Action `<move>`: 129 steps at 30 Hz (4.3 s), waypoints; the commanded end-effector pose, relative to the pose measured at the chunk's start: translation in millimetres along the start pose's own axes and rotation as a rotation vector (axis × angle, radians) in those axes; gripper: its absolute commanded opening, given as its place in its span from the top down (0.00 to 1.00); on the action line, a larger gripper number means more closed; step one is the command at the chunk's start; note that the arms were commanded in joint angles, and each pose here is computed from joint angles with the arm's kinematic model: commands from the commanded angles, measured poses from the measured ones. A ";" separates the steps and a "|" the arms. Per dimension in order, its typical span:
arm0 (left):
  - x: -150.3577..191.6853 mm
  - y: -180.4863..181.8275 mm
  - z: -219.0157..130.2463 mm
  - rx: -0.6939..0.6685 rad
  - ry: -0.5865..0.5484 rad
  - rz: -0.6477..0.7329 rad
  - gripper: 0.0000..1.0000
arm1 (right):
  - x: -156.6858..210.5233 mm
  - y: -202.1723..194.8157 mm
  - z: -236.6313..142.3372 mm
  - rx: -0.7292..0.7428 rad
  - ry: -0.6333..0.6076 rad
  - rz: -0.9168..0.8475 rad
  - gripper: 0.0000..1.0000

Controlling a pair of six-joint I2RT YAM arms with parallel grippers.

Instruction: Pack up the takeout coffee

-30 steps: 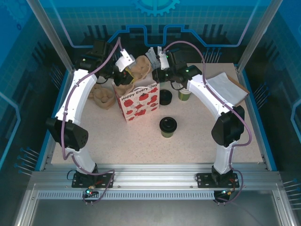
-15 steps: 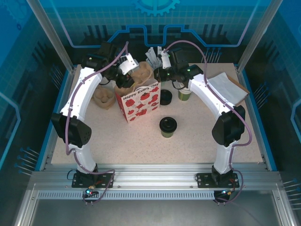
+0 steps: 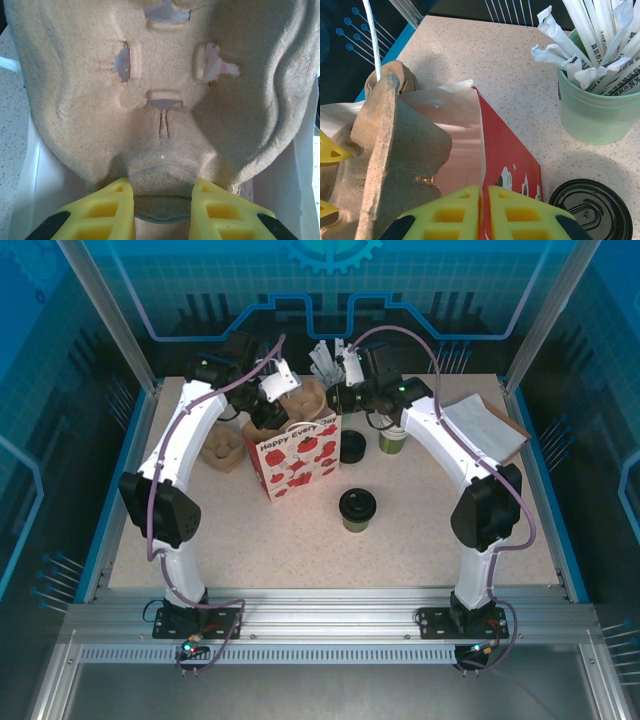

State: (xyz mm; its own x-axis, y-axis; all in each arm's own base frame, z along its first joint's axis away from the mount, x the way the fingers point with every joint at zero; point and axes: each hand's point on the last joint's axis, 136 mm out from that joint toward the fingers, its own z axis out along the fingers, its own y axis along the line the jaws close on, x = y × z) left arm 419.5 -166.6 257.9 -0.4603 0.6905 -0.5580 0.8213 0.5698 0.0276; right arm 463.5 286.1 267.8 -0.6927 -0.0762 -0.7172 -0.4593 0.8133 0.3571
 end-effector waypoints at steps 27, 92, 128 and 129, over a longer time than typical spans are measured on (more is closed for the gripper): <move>19.5 0.4 15.9 -0.012 0.131 0.045 0.76 | -8.3 -5.0 -13.1 0.003 -0.012 0.000 0.87; 56.9 -12.3 103.5 0.057 0.349 -0.006 0.65 | 41.5 -22.7 -91.2 0.047 -0.081 0.009 0.37; 73.9 -23.4 128.2 0.007 0.355 -0.080 0.57 | 62.6 -33.0 -87.3 0.061 -0.049 0.029 0.37; 71.9 -22.2 125.4 -0.004 0.350 -0.082 0.57 | 62.5 -32.8 -86.8 0.060 -0.049 0.029 0.37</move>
State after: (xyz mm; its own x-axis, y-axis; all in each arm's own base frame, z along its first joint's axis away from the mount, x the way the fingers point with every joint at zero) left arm 417.1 -186.4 97.0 -0.6006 0.7647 -0.2334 0.7894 0.6135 -0.0212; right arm 386.6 210.8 257.9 -0.6880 -0.0413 -0.7246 -0.4104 0.8456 0.3414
